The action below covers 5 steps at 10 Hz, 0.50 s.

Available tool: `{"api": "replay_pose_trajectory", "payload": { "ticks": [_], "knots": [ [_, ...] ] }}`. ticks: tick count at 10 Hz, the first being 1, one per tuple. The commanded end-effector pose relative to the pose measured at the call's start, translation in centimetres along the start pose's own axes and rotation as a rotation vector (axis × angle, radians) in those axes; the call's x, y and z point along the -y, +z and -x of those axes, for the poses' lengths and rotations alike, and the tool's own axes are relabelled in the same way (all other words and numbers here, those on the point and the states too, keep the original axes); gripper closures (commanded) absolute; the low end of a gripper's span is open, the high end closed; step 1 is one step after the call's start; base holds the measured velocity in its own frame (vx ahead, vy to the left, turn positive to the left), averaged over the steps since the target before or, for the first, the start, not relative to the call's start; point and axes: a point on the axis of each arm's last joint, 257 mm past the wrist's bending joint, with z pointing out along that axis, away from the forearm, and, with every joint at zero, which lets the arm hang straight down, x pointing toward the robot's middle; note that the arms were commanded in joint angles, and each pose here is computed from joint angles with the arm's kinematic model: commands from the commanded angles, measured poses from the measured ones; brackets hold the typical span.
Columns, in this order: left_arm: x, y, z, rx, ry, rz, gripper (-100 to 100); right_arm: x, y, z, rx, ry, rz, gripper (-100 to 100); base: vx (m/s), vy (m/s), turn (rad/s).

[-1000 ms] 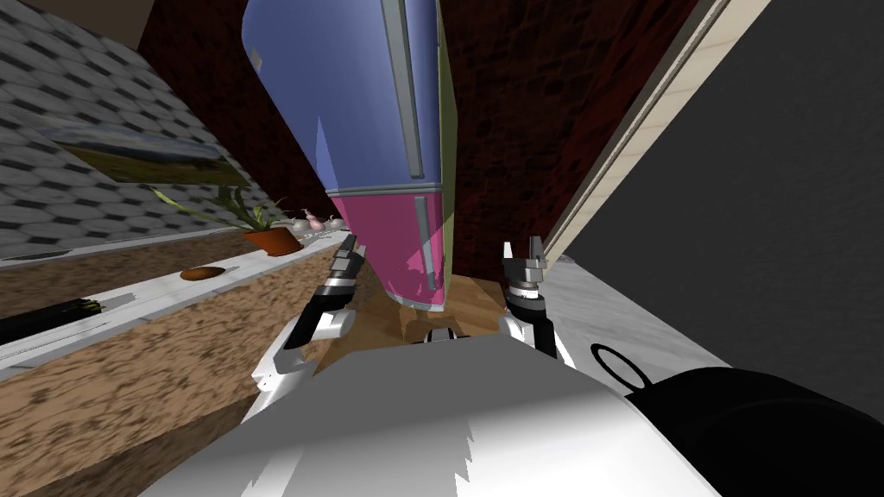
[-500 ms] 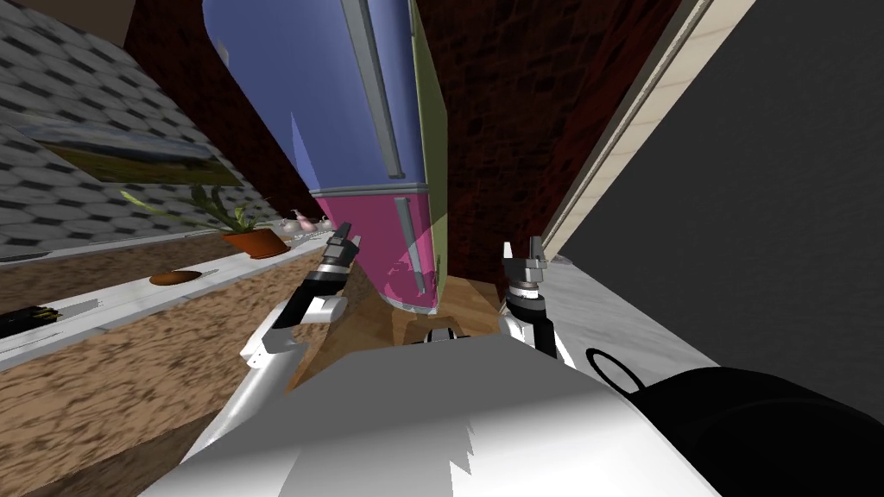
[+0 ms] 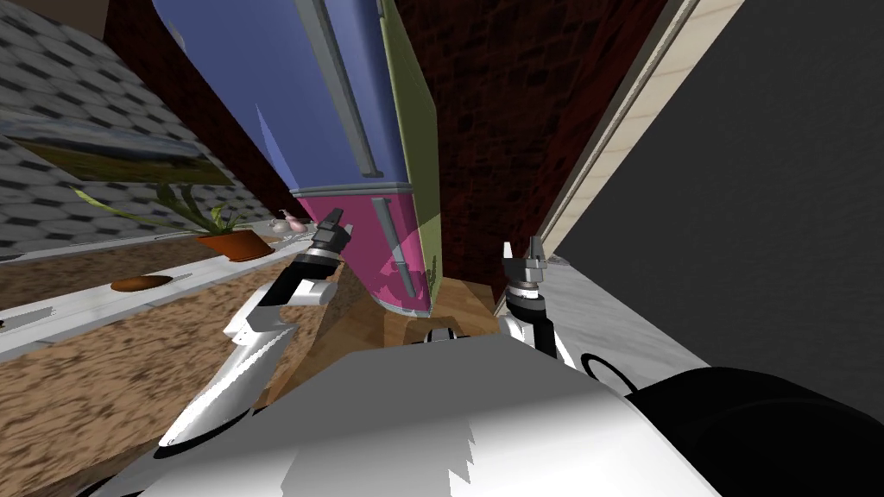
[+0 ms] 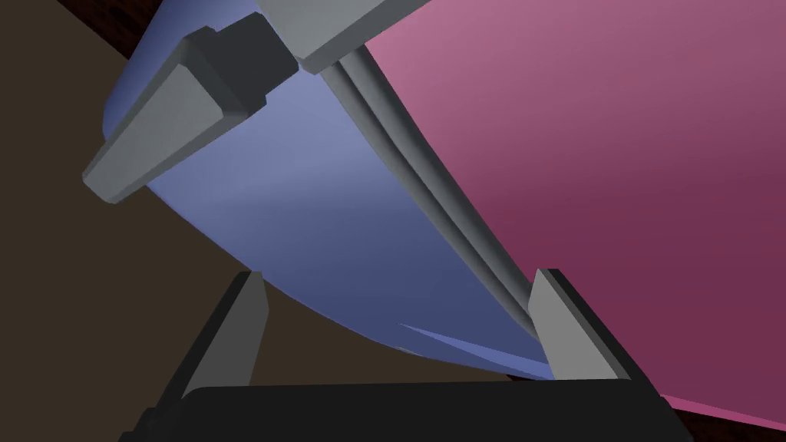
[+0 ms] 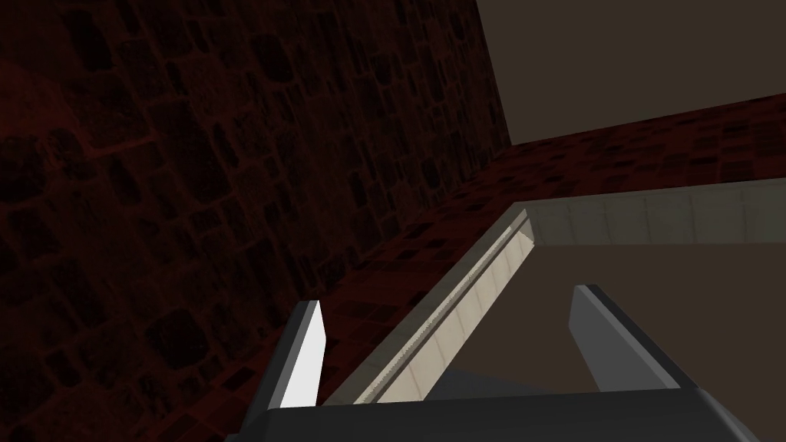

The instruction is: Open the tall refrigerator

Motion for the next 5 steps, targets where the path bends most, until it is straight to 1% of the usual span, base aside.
{"api": "replay_pose_trajectory", "payload": {
  "ticks": [1, 2, 3, 5],
  "knots": [
    [1.0, 2.1, 2.4, 0.006, 0.027, -0.004, -100, 0.0, 0.0, 0.0, 0.000, 0.000, 0.000, 0, 0.044, -0.177, -0.002],
    [1.4, 2.9, 3.3, 0.009, 0.037, -0.006, -100, 0.0, 0.0, 0.0, 0.000, 0.000, 0.000, 0, 0.041, -0.156, -0.001],
    [1.4, 2.9, 3.3, 0.009, 0.037, -0.006, -100, 0.0, 0.0, 0.0, 0.000, 0.000, 0.000, 0, 0.035, -0.106, 0.001],
    [2.4, 4.2, 4.9, 0.016, 0.057, -0.012, -100, 0.0, 0.0, 0.0, 0.000, 0.000, 0.000, 0, 0.034, -0.102, -0.002]
  ]
}}
